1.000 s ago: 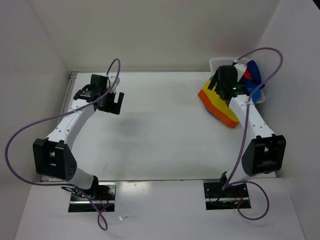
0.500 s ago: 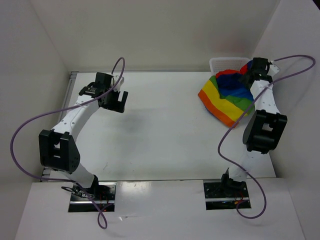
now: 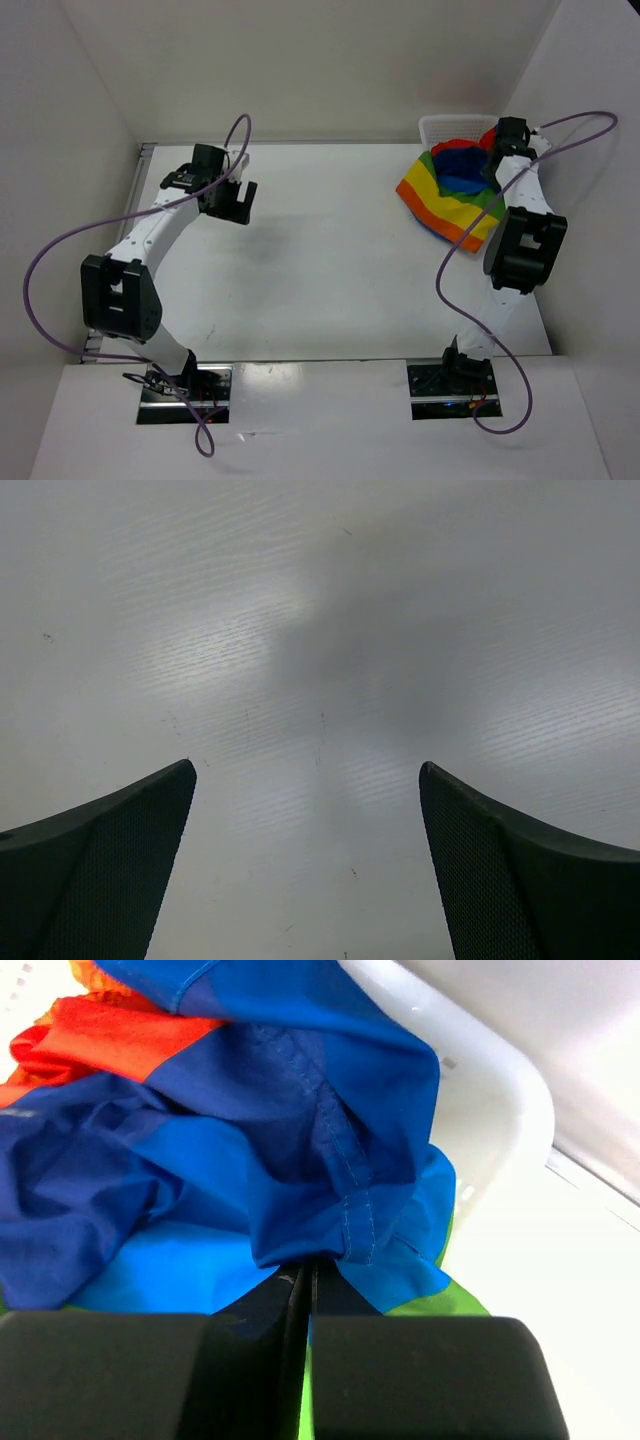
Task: Fold and stack the shorts
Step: Grab the shorts from the pile, then move the shorts to the center of the board
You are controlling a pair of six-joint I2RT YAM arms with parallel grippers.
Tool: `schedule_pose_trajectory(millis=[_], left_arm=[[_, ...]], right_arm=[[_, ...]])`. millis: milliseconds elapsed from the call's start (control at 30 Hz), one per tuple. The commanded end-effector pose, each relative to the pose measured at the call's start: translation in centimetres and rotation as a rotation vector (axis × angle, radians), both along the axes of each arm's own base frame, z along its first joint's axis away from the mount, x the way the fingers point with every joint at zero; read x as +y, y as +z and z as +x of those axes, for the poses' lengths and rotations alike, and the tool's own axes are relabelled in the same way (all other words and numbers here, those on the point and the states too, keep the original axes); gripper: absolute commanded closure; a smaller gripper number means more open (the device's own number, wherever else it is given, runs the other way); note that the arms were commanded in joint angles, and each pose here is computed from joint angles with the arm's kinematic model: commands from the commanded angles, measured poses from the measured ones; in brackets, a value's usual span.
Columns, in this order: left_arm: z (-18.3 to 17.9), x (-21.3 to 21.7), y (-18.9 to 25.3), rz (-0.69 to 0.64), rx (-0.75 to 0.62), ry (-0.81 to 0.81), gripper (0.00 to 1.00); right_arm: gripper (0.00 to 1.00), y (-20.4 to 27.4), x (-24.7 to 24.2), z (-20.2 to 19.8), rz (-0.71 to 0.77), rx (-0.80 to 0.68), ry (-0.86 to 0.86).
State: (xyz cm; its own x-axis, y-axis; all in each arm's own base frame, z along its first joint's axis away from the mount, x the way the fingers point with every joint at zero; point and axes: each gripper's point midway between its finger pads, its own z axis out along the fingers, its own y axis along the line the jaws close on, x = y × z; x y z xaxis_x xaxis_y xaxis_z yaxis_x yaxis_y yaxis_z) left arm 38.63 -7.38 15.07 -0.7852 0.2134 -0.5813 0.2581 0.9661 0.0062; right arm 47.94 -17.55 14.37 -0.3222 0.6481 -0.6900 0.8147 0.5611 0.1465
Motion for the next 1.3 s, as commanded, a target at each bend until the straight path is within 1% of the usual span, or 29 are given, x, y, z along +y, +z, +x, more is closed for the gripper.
schedule_pose_trajectory(millis=[0,67,100,267,300,367,400,433,500,533,600,700,733,767,800,833,867,900,933,967,1000,1033,1067,1100,1133,1167,1200,1233,1267], left_arm=[[1.2,-0.8,0.9,-0.024,-0.041,-0.020,0.01],[1.2,-0.9,0.6,-0.030,-0.031,-0.026,0.01],[1.5,-1.0,1.0,-0.032,-0.043,-0.026,0.01],[2.2,-1.3,1.6,-0.042,-0.056,-0.031,0.01],[2.6,-1.4,1.8,-0.043,-0.063,-0.032,0.01],[2.9,-1.4,2.1,-0.043,-0.066,-0.032,0.01],[3.3,-1.0,2.8,-0.046,-0.084,-0.021,0.01],[3.4,-1.0,3.2,-0.046,-0.087,-0.021,0.01],[4.0,-0.2,3.7,-0.056,-0.100,-0.002,0.01],[4.4,0.3,4.5,-0.057,-0.114,0.010,0.01],[5.1,1.1,5.8,-0.060,-0.149,0.029,0.01],[5.5,3.6,7.7,-0.054,-0.198,0.088,0.01],[5.7,5.0,8.7,-0.053,-0.221,0.119,0.01],[5.4,5.4,9.5,-0.070,-0.239,0.121,0.01],[5.5,6.1,10.2,-0.077,-0.257,0.132,0.01],[5.5,6.7,11.6,-0.086,-0.303,0.141,0.01],[5.3,7.9,12.0,-0.106,-0.316,0.155,0.01],[5.3,8.5,12.7,-0.113,-0.339,0.162,0.01],[5.2,8.8,13.5,-0.122,-0.371,0.163,0.01],[5.0,9.7,14.0,-0.125,-0.382,0.179,0.01],[5.1,9.9,13.8,-0.136,-0.385,0.176,0.01],[5.0,10.2,13.8,-0.140,-0.386,0.178,0.01],[5.0,10.2,13.8,-0.140,-0.386,0.178,0.01],[5.0,10.5,13.9,-0.145,-0.386,0.182,0.01],[4.9,10.5,13.4,-0.145,-0.376,0.183,0.01],[4.9,10.5,13.4,-0.145,-0.376,0.183,0.01],[4.7,10.2,12.8,-0.156,-0.360,0.174,0.01],[4.6,9.9,12.4,-0.168,-0.349,0.163,0.01],[4.3,9.6,11.4,-0.178,-0.325,0.158,0.01]], right_arm=[[1.00,6.8,2.2,1.8,-0.049,-0.160,0.024],[1.00,9.2,4.4,2.2,-0.062,-0.212,0.083],[1.00,11.0,6.6,2.9,-0.073,-0.255,0.122],[1.00,20.1,13.1,3.1,-0.135,-0.428,0.282],[1.00,23.2,15.4,3.3,-0.124,-0.507,0.347],[1.00,27.4,17.2,2.7,-0.132,-0.606,0.390],[1.00,30.4,18.8,2.5,-0.125,-0.680,0.451],[1.00,32.5,20.9,1.9,-0.133,-0.728,0.507],[1.00,37.8,23.4,0.3,-0.149,-0.849,0.579],[1.00,41.3,25.7,-1.3,-0.166,-0.933,0.634],[1.00,44.9,28.8,-3.8,-0.176,-1.020,0.720],[1.00,46.7,30.8,-5.8,-0.148,-1.080,0.785],[1.00,47.1,31.4,-6.7,-0.098,-1.105,0.799],[1.00,47.0,32.2,-7.1,-0.068,-1.116,0.843],[1.00,44.8,34.0,-6.8,-0.030,-1.064,0.891],[1.00,44.4,34.7,-7.6,-0.003,-1.064,0.910],[1.00,42.9,35.5,-7.5,0.024,-1.035,0.922],[0.98,38.3,36.3,-6.1,0.058,-0.933,0.924],[0.93,36.1,37.3,-6.2,0.139,-0.896,0.921],[0.85,34.7,37.4,-7.0,0.185,-0.876,0.921],[0.77,28.7,38.8,-7.0,0.238,-0.753,0.952],[0.73,26.0,40.8,-8.4,0.274,-0.698,0.992],[0.61,24.1,41.9,-10.2,0.289,-0.656,1.031],[0.41,18.5,42.9,-11.7,0.273,-0.513,1.069],[0.21,16.0,44.9,-14.0,0.243,-0.436,1.139],[0.16,14.0,45.2,-15.1,0.229,-0.375,1.150],[0.10,11.4,44.4,-16.3,0.205,-0.283,1.146],[0.05,10.3,43.6,-16.2,0.172,-0.253,1.117],[0.05,9.8,42.5,-15.9,0.155,-0.245,1.086]])
